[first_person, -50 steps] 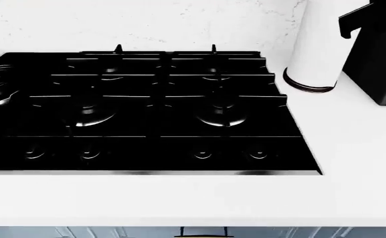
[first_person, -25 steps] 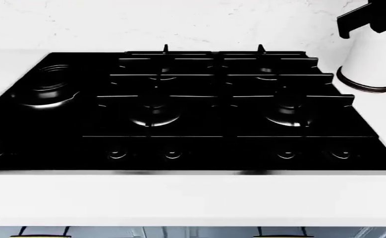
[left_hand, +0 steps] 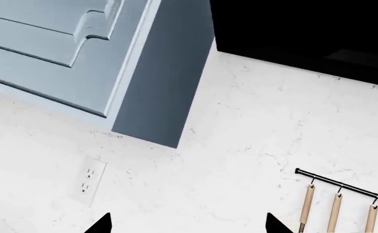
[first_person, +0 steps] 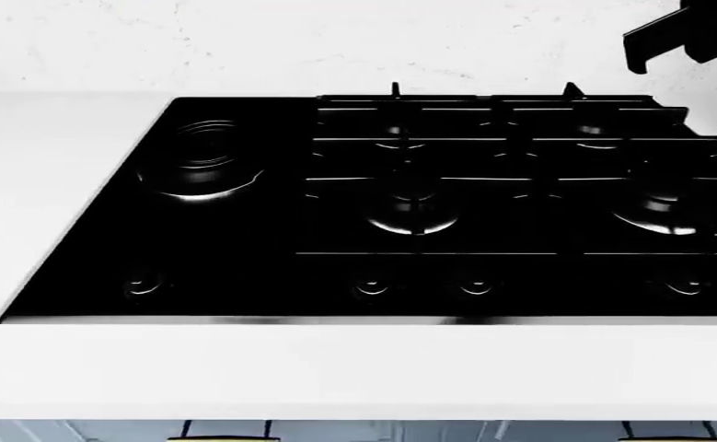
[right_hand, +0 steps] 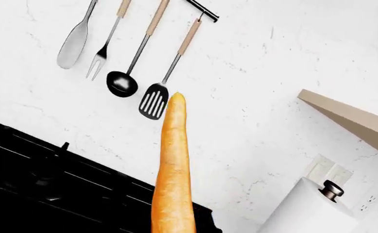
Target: Place the two vegetables and bowl onto the tray for setting up a vegetable dip station.
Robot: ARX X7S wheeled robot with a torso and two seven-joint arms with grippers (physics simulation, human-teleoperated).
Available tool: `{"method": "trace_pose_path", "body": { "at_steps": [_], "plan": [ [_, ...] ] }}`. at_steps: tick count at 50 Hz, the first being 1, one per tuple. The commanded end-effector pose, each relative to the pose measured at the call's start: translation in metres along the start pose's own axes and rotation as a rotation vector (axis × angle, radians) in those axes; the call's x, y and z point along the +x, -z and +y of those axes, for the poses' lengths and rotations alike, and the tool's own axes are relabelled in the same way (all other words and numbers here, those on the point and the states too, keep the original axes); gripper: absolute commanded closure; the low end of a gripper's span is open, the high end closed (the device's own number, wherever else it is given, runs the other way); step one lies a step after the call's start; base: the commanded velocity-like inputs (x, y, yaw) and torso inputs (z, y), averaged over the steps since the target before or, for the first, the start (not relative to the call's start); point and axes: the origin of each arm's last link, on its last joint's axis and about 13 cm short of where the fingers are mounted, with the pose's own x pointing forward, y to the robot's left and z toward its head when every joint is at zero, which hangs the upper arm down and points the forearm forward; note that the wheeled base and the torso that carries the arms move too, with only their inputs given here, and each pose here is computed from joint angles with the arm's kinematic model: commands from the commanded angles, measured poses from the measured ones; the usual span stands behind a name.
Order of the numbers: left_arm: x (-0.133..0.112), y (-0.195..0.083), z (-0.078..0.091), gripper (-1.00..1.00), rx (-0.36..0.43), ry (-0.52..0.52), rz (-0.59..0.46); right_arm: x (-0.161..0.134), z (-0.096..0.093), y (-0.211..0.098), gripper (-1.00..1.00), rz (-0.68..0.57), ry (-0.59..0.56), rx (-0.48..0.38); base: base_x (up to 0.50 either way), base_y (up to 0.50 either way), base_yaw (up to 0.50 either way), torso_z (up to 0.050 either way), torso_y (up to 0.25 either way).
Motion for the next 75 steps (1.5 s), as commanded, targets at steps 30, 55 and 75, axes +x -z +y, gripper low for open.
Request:
{"method": "trace_pose_path", "body": {
  "at_steps": [30,55,75],
  "plan": [
    [0.0004,0.0011,-0.0010,-1.00,0.001,0.005,0.003,0.0019,0.0009,-0.0010,1.00,-0.007,0.004,-0.005,0.00,0.50,0.00,0.000,0.000],
    [-0.0003,0.0001,-0.0003,-1.00,0.000,0.003,-0.004,0.0022,0.0026,-0.0009,1.00,-0.011,0.000,-0.010,0.00,0.50,0.00,0.000,0.000],
    [0.0001,0.0001,-0.0014,-1.00,0.001,0.006,0.000,0.0029,0.0017,-0.0013,1.00,-0.010,0.001,-0.007,0.00,0.50,0.00,0.000,0.001]
  ]
}}
